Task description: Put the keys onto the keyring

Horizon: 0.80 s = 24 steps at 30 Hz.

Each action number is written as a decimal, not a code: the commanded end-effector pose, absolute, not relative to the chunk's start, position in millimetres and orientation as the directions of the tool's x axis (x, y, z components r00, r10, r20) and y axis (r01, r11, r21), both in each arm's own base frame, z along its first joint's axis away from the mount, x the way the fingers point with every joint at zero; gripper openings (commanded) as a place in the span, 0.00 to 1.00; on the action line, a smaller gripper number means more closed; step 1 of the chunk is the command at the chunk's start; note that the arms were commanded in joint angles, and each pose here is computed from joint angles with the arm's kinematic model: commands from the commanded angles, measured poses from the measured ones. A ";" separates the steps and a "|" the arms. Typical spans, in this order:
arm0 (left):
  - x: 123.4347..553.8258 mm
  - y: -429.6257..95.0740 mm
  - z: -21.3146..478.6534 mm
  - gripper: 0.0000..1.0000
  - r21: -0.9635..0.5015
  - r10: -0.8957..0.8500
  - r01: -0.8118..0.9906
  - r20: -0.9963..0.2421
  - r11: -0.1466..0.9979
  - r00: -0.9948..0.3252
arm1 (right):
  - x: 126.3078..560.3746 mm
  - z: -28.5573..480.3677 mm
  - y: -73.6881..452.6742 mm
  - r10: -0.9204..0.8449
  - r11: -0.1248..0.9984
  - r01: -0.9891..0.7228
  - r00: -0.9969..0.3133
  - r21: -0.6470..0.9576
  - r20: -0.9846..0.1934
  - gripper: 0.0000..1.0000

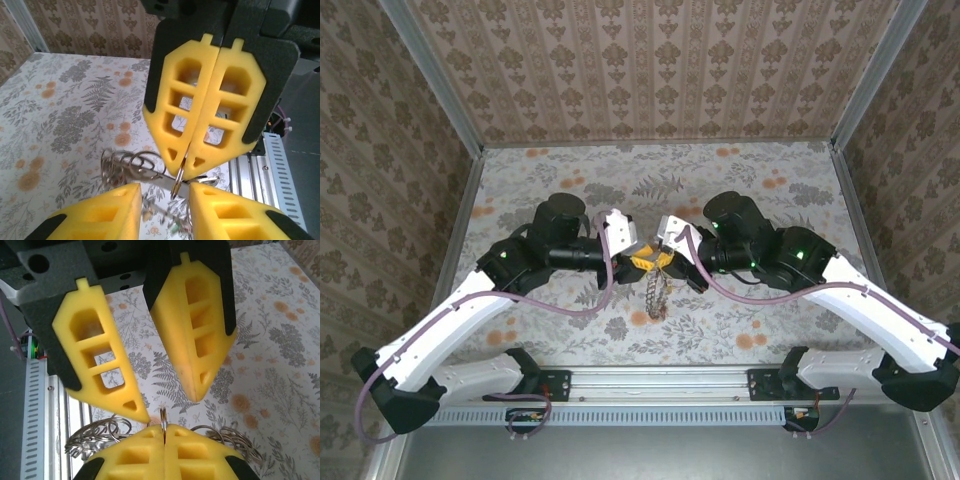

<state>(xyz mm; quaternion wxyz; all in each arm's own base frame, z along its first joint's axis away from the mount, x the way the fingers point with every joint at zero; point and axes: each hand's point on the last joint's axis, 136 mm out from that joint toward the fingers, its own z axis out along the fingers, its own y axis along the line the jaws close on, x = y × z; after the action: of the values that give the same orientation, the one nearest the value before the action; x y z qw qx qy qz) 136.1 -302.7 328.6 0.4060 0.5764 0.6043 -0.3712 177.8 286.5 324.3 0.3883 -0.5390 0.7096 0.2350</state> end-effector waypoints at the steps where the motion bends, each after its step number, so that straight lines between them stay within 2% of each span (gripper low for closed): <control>1: 127.3 -305.7 334.8 0.34 0.049 0.372 0.999 -0.927 0.004 0.043 | 172.8 341.5 289.8 -0.558 0.279 -0.955 -0.079 -0.098 -0.826 0.00; 24: 133.7 -303.9 316.2 0.33 0.038 0.412 0.998 -0.911 0.044 0.017 | 146.7 363.1 292.7 -0.459 0.181 -0.981 -0.026 -0.065 -0.888 0.00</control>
<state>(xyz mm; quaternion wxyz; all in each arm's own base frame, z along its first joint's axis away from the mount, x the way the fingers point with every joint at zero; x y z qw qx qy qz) 131.1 -304.0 319.9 0.3969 0.5869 0.5994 -0.3726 161.7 287.3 335.1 0.3871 -0.5489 0.6896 0.2707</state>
